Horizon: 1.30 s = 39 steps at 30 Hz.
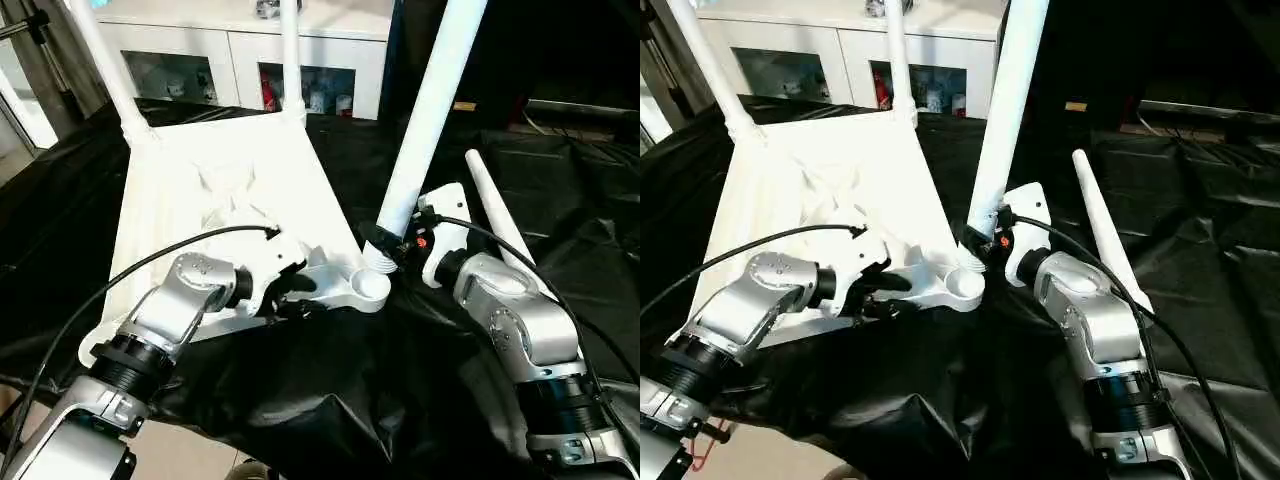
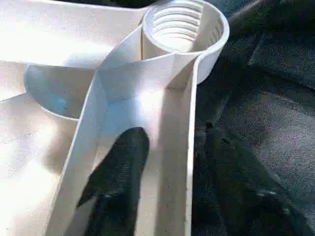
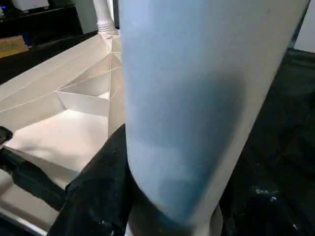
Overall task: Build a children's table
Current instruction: Pick table leg, then insert table leg to table base
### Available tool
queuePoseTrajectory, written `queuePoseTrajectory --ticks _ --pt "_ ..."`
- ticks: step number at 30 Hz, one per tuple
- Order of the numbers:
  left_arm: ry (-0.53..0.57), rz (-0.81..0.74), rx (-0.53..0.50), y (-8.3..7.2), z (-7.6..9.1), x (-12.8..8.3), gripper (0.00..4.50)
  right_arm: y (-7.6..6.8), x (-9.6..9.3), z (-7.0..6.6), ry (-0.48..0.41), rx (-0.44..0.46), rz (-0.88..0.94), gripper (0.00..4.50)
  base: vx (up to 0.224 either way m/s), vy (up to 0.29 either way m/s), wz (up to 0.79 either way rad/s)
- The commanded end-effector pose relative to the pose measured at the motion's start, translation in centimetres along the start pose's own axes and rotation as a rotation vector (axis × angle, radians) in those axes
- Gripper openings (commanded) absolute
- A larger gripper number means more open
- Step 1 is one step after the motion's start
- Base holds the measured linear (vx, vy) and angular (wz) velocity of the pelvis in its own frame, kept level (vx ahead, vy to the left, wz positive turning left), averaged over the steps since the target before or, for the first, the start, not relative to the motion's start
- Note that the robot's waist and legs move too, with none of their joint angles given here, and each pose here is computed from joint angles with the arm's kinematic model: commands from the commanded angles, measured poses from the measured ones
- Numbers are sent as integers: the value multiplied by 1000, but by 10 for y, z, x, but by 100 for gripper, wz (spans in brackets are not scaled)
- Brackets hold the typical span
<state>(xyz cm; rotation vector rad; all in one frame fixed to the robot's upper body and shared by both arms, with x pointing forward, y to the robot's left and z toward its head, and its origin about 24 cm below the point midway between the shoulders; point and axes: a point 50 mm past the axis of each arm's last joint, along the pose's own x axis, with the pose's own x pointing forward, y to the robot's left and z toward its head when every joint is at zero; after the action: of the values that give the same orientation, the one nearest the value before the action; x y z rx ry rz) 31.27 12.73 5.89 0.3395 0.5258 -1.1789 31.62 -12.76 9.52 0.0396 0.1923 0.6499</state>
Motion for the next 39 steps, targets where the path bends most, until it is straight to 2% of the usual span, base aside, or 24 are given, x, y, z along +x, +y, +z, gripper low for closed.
queuePoseTrajectory --ticks 1,9,13,21,33,39 --pt "-1 0 14 3 5 -2 180 4 0 6 -29 -20 20 191 0 0 0" --pt "-14 -19 -4 3 4 -3 112 11 0 5 -3 -28 85 191 0 0 0" --pt "-19 -33 -9 3 4 -4 75 18 -1 1 43 -42 156 191 0 0 0" --pt "-25 -30 -11 5 4 -4 10 14 3 -10 129 -42 144 191 0 0 0" --pt "-38 -18 -7 7 6 0 0 9 10 -16 194 -42 147 191 0 0 0" --pt "-50 -41 32 7 11 2 0 6 23 -19 244 -32 173 191 0 0 0"
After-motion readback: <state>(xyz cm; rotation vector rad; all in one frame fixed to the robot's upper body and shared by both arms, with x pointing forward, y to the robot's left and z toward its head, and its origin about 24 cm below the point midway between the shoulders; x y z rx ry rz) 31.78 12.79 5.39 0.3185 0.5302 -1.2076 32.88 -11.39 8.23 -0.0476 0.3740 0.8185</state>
